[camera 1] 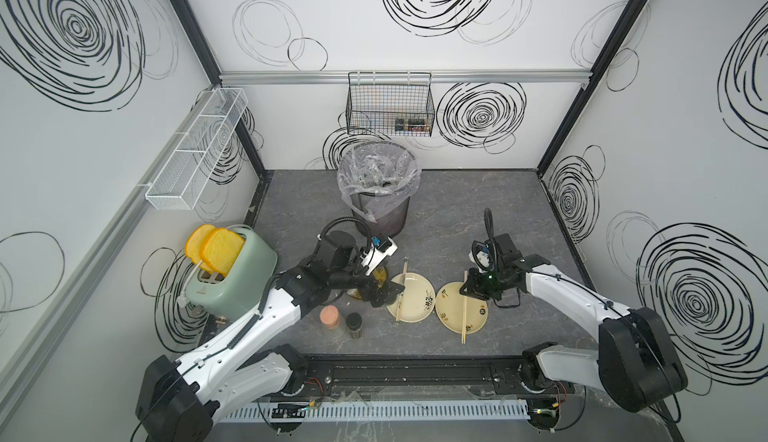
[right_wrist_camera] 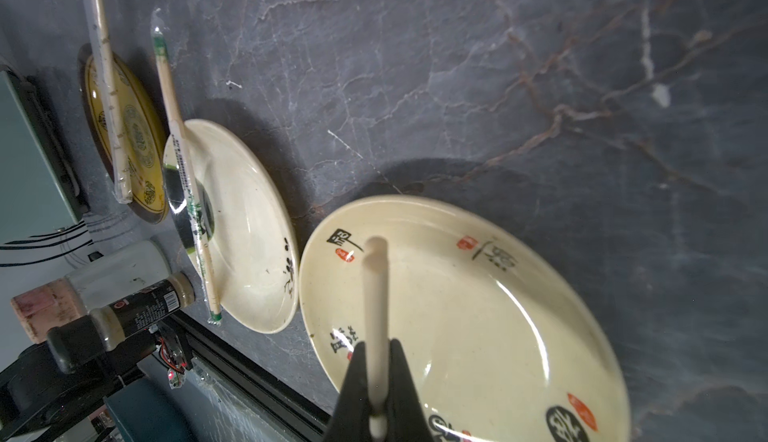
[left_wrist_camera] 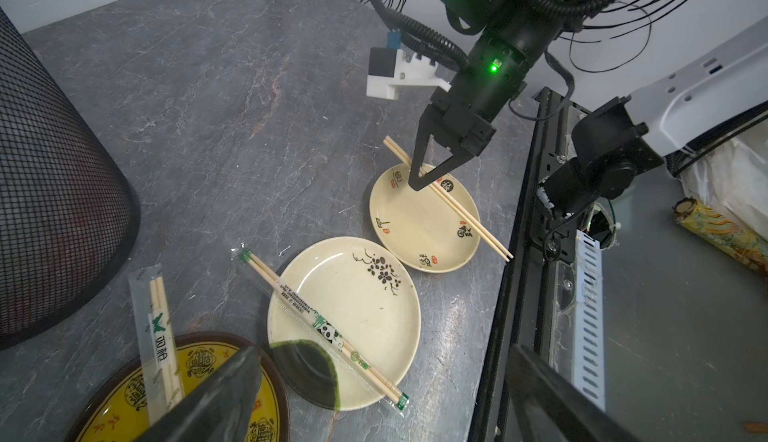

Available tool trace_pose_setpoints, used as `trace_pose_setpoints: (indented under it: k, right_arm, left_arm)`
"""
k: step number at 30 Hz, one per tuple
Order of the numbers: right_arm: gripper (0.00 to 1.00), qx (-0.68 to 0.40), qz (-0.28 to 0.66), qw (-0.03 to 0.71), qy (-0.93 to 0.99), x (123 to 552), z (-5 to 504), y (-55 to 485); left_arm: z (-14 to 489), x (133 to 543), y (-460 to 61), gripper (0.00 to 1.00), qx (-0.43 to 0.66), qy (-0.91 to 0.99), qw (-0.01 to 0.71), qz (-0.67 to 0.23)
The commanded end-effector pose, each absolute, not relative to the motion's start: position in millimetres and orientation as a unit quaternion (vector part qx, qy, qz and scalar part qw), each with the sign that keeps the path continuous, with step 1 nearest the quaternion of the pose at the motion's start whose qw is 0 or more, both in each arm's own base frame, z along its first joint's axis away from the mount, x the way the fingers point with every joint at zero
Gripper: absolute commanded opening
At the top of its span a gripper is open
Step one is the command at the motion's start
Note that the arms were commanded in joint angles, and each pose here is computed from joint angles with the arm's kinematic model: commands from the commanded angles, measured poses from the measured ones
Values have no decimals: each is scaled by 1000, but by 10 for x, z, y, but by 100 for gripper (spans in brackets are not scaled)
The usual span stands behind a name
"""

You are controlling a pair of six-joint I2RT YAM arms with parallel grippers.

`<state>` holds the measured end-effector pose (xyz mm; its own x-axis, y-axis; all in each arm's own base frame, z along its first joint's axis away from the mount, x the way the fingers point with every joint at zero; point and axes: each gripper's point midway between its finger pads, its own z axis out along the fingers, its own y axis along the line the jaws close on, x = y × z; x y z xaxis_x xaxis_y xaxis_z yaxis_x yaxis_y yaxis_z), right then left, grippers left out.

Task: Remove the packaging of disposable chopsticks
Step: Place the disposable chopsticks on the plate.

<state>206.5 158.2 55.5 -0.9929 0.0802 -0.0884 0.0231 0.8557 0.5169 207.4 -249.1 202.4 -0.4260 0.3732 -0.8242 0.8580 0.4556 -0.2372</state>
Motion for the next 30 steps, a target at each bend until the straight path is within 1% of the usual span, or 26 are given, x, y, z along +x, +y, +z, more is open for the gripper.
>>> trace_pose_setpoints:
  k: [1, 11, 19, 24, 30]
  right_arm:
    - [0, 27, 261, 51, 964, 2051, 492, 1602]
    - [2, 24, 256, 49, 965, 2081, 423, 1614]
    - [2, 24, 249, 45, 967, 2097, 345, 1600]
    - [6, 24, 251, 40, 967, 2094, 321, 1601]
    - [5, 32, 250, 35, 967, 2107, 247, 1543]
  left_arm:
    - [2032, 2088, -2497, 96, 406, 770, 365, -331]
    - [2009, 2081, -2500, 96, 408, 771, 361, -330]
    - [2006, 2074, -2505, 96, 408, 771, 359, -332]
    - [2019, 2065, -2504, 96, 409, 769, 360, -333]
    - [2034, 2049, -2506, 96, 411, 767, 361, -336]
